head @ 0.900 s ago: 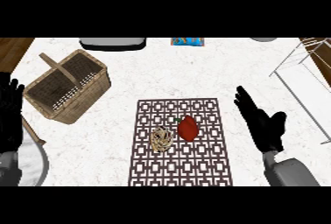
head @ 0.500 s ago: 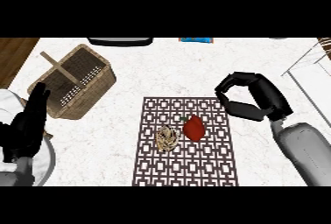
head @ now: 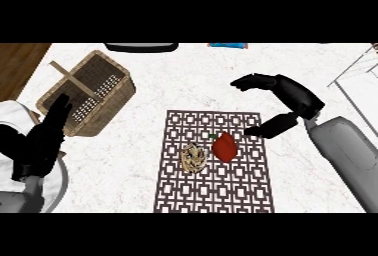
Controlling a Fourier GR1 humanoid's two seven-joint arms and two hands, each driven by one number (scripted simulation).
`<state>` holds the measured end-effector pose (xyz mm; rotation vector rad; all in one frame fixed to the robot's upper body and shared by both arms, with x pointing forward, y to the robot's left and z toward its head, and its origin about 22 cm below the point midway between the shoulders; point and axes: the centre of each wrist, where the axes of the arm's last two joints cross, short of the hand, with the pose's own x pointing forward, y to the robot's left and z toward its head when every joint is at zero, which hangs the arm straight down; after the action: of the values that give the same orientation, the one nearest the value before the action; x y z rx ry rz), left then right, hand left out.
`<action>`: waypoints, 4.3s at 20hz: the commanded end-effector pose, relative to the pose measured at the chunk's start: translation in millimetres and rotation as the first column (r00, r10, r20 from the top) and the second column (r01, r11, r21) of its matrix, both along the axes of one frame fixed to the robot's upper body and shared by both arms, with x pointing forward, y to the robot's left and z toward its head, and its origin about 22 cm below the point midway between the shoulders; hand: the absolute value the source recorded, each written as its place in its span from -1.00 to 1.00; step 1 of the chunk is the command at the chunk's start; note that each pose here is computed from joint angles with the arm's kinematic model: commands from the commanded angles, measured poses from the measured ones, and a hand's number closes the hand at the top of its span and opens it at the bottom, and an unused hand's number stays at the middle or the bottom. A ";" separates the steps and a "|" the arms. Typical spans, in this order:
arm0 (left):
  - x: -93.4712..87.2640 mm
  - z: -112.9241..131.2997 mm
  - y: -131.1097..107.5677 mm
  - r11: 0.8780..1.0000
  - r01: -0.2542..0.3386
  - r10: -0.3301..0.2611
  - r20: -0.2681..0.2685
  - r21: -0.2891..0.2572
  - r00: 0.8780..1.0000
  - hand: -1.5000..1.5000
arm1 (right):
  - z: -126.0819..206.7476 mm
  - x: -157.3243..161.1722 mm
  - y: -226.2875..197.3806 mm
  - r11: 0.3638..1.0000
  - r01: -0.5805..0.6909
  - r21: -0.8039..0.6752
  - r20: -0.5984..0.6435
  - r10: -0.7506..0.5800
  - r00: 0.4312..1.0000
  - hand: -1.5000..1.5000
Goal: Pick the cupcake from the placemat and place it in the tiered shelf
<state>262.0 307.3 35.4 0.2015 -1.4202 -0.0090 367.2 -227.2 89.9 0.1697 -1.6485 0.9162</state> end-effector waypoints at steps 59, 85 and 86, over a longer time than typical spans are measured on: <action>-15.8 -44.9 -13.4 0.995 -0.011 -0.015 -0.271 -0.095 0.962 0.00 | -19.2 -77.4 188.5 0.637 -0.048 -0.769 0.016 0.094 0.995 -1.00; -14.2 -46.8 -14.9 0.994 -0.019 -0.012 -0.293 -0.104 0.956 0.00 | -80.8 -85.8 206.5 0.640 -0.268 -0.720 -0.044 0.344 0.938 1.00; -16.9 -55.5 -3.2 0.992 -0.049 0.013 -0.289 -0.120 0.957 0.00 | -86.7 -88.4 193.5 0.651 -0.264 -0.712 -0.024 0.354 0.935 1.00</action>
<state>254.2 323.1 24.7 0.2252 -1.2984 0.0362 286.3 -19.2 14.6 -0.2112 -1.2250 1.8023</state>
